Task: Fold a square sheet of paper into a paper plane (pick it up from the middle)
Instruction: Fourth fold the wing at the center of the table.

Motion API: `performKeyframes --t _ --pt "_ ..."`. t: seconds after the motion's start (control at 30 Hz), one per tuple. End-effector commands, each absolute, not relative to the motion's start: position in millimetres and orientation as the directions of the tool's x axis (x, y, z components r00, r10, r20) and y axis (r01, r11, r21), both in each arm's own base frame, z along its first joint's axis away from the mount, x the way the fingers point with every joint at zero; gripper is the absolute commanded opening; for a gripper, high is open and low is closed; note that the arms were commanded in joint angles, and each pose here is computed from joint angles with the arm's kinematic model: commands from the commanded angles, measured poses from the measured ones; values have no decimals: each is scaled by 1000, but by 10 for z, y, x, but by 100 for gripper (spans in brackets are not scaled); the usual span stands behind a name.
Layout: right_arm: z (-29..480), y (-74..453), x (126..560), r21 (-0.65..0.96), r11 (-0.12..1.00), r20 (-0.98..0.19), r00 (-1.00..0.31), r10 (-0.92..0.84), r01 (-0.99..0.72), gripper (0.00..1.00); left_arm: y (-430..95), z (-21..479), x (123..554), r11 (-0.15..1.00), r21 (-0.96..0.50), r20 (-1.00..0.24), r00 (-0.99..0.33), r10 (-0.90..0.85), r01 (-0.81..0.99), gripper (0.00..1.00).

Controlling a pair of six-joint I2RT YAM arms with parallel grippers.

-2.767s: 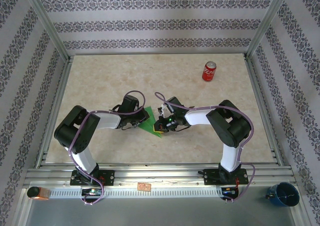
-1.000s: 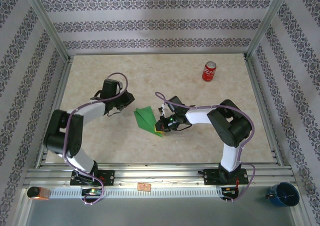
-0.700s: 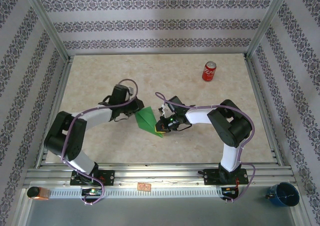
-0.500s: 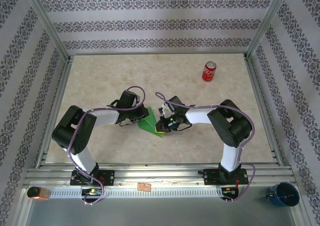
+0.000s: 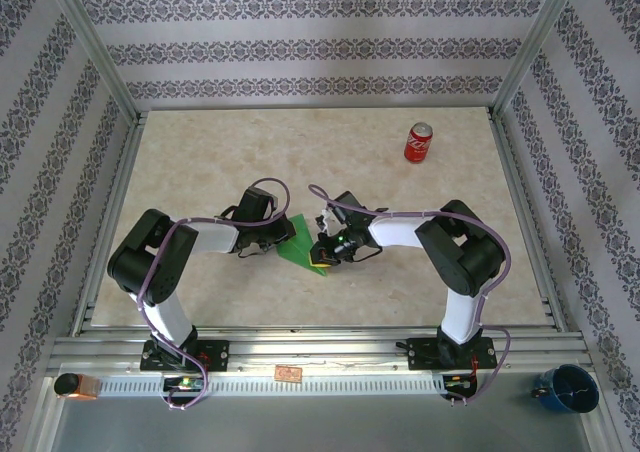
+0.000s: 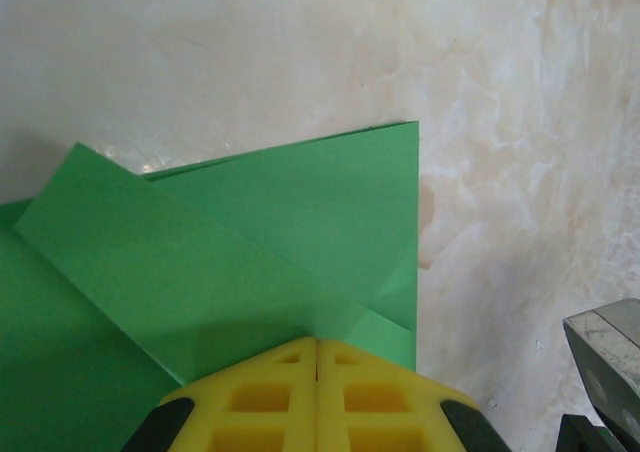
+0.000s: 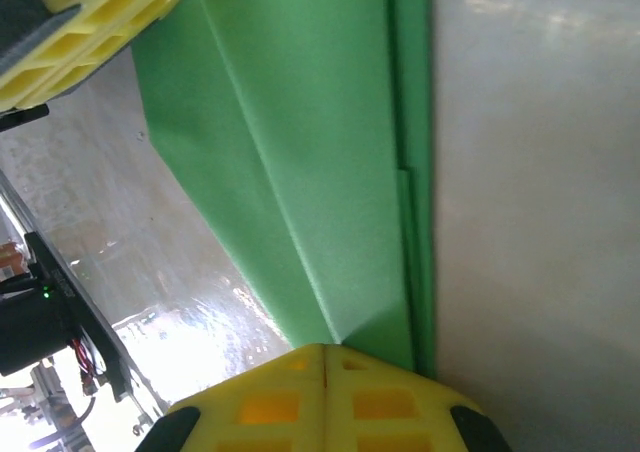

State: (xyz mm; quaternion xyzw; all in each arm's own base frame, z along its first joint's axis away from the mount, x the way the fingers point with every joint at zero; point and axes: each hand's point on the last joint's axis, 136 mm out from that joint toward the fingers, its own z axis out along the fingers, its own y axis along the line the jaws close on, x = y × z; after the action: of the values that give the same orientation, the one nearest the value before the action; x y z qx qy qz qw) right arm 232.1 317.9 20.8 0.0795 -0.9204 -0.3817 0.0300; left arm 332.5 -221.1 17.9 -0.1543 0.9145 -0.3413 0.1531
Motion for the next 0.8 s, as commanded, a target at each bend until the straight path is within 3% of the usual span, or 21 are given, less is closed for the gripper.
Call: performKeyframes --t 0.0,0.27,0.47,0.77 --pt "361 3286 2430 711 692 -29 -988 -151 -127 0 -2024 -69 3156 769 -591 -146 -905 -399 -244 6" --pt "173 3497 2632 710 696 9 -987 -158 -105 1 -2049 -68 3177 770 -594 -143 -910 -389 -235 6" --pt "-161 3291 2454 664 745 80 -985 -152 -61 2 -2035 -95 3169 766 -594 -140 -905 -401 -247 6" --pt "20 3117 2202 699 709 59 -982 -182 -89 6 -1946 -166 3129 785 -554 -138 -899 -415 -277 6"
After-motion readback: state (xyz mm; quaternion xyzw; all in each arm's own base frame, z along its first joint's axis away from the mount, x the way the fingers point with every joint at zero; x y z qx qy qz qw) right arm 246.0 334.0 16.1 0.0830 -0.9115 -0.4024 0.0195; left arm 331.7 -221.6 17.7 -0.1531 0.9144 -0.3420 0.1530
